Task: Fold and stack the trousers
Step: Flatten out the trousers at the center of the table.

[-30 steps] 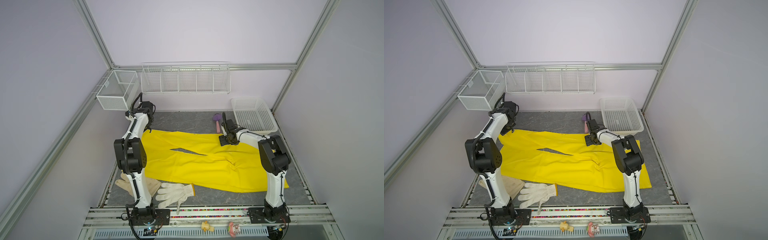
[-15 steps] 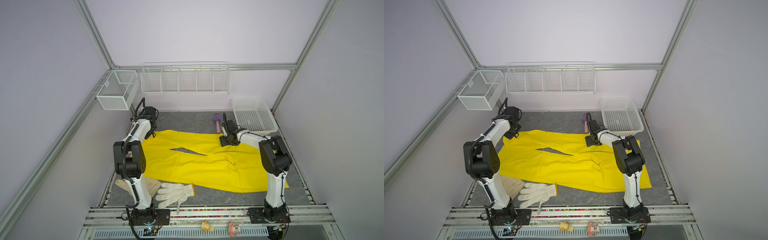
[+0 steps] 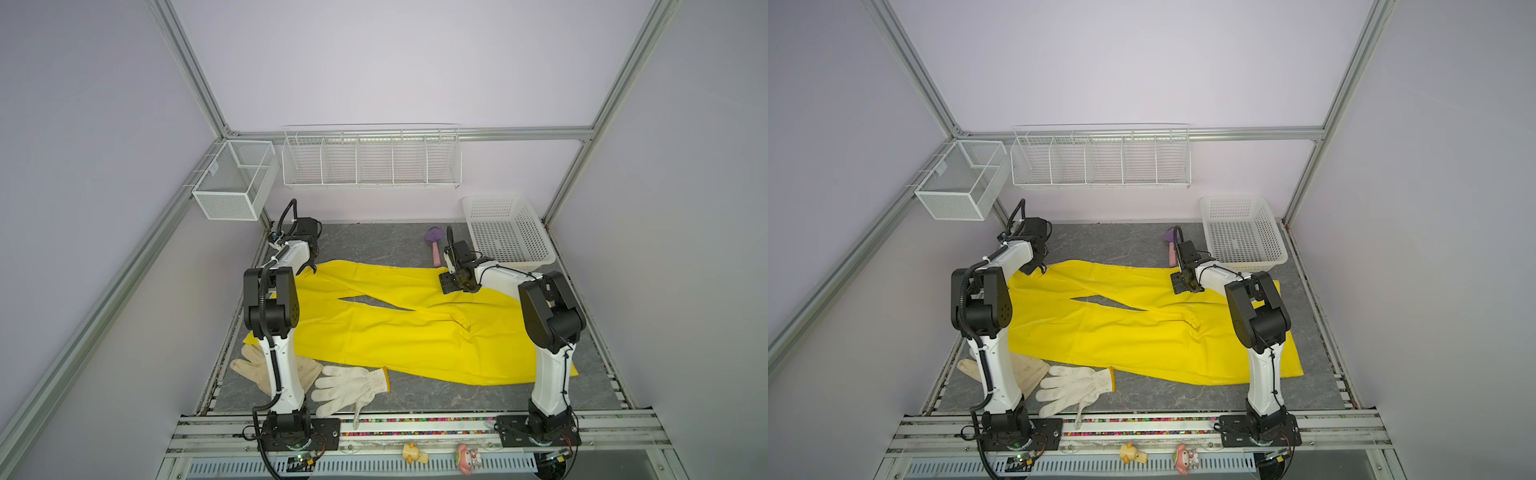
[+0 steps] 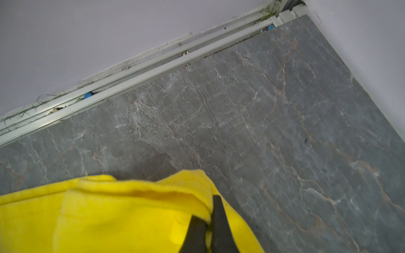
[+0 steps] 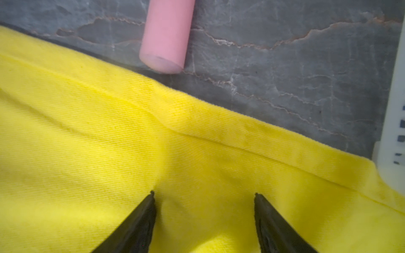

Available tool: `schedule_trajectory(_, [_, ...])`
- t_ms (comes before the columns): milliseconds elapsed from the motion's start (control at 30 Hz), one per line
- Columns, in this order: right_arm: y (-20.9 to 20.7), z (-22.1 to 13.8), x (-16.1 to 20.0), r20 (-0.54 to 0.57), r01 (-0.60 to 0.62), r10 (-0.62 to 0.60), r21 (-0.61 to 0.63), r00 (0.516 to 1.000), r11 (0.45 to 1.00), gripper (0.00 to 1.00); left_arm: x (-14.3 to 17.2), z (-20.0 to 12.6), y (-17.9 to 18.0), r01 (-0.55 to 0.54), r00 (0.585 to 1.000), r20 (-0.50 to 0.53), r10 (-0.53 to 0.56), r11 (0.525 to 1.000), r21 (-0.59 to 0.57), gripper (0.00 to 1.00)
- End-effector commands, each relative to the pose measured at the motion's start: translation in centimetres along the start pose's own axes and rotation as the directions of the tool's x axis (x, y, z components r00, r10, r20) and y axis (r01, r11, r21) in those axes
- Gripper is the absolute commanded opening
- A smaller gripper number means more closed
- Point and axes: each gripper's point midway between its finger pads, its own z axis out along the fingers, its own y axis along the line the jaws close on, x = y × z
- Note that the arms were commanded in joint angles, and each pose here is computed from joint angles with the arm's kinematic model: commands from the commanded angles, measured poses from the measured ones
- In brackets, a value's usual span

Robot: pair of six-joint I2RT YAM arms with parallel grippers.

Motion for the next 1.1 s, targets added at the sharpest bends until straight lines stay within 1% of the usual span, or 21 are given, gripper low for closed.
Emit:
schedule_trajectory(0, [-0.7, 0.0, 1.4, -0.039, 0.019, -0.019, 0.012, 0.999, 1.0, 0.73, -3.7, 0.2, -1.7, 0.057, 0.986, 0.154, -0.06, 0.998, 0.026, 0.0])
schedule_trajectory(100, [-0.7, 0.1, 1.6, -0.04, 0.017, -0.017, 0.01, 0.999, 1.0, 0.73, -4.2, 0.6, -2.8, 0.05, 0.987, 0.153, -0.053, 0.998, 0.023, 0.0])
schedule_trajectory(133, [-0.7, 0.2, 1.6, -0.041, 0.018, -0.018, 0.009, 0.999, 1.0, 0.73, -4.5, 0.8, -2.3, 0.072, 0.982, 0.178, -0.069, 0.997, -0.011, 0.0])
schedule_trajectory(167, [-0.7, 0.2, 1.6, -0.042, 0.017, -0.016, 0.009, 0.999, 1.0, 0.73, -4.5, 1.1, -1.9, 0.095, 0.98, 0.177, -0.089, 0.995, -0.024, 0.0])
schedule_trajectory(233, [-0.6, 0.4, 1.8, -0.047, 0.021, -0.021, 0.007, 0.999, 1.0, 0.73, -4.1, 2.8, -1.2, 0.172, 0.979, 0.118, -0.168, 0.985, -0.017, 0.0])
schedule_trajectory(267, [-0.6, 0.4, 1.8, -0.047, 0.022, -0.022, 0.008, 0.999, 1.0, 0.73, -4.0, 3.3, -1.0, 0.189, 0.977, 0.099, -0.187, 0.982, -0.017, 0.0])
schedule_trajectory(367, [-0.6, 0.8, 2.1, -0.056, 0.023, -0.023, 0.008, 0.998, 1.0, 0.73, -5.1, 3.8, -1.6, 0.182, 0.976, 0.117, -0.181, 0.983, 0.009, 0.0])
schedule_trajectory(467, [-0.7, 1.1, 2.3, -0.061, 0.025, -0.024, 0.017, 0.998, 1.0, 0.73, -5.4, 4.7, -1.7, 0.173, 0.981, 0.095, -0.17, 0.985, -0.017, 0.0])
schedule_trajectory(533, [-0.9, 1.1, 2.4, -0.063, 0.027, -0.025, 0.026, 0.998, 0.999, 0.73, -5.6, 5.0, -2.3, 0.147, 0.986, 0.085, -0.145, 0.989, -0.021, 0.0])
schedule_trajectory(600, [-0.9, 1.0, 2.2, -0.057, 0.028, -0.027, 0.024, 0.998, 0.999, 0.73, -5.6, 5.1, -2.9, 0.135, 0.989, 0.066, -0.134, 0.991, -0.007, 0.08])
schedule_trajectory(700, [-0.6, 1.0, 2.0, -0.053, 0.027, -0.027, 0.011, 0.998, 1.0, 0.73, -5.7, 4.9, -4.1, 0.111, 0.992, 0.049, -0.113, 0.993, 0.047, 0.21])
schedule_trajectory(767, [-0.6, 0.7, 1.6, -0.044, 0.023, -0.023, 0.006, 0.999, 1.0, 0.73, -6.0, 4.3, -4.4, 0.09, 0.995, 0.046, -0.093, 0.994, 0.064, 0.32])
schedule_trajectory(833, [-0.5, 0.4, 1.4, -0.037, 0.024, -0.024, 0.001, 0.999, 1.0, 0.73, -6.5, 3.4, -4.8, 0.07, 0.997, 0.036, -0.073, 0.993, 0.094, 0.46])
schedule_trajectory(900, [-0.3, 0.1, 1.0, -0.027, 0.022, -0.022, -0.007, 0.999, 1.0, 0.73, -6.5, 2.6, -5.1, 0.039, 0.999, 0.015, -0.041, 0.992, 0.124, 0.55])
schedule_trajectory(1000, [-0.2, -0.5, 0.5, -0.012, 0.02, -0.02, -0.018, 1.0, 1.0, 0.73, -5.6, 1.3, -5.1, 0.013, 0.998, -0.058, -0.004, 0.988, 0.152, 0.65])
schedule_trajectory(1067, [-0.1, -1.0, 0.1, -0.002, 0.023, -0.023, -0.023, 1.0, 0.999, 0.73, -4.6, 0.3, -5.0, -0.024, 0.992, -0.116, 0.045, 0.983, 0.181, 0.69])
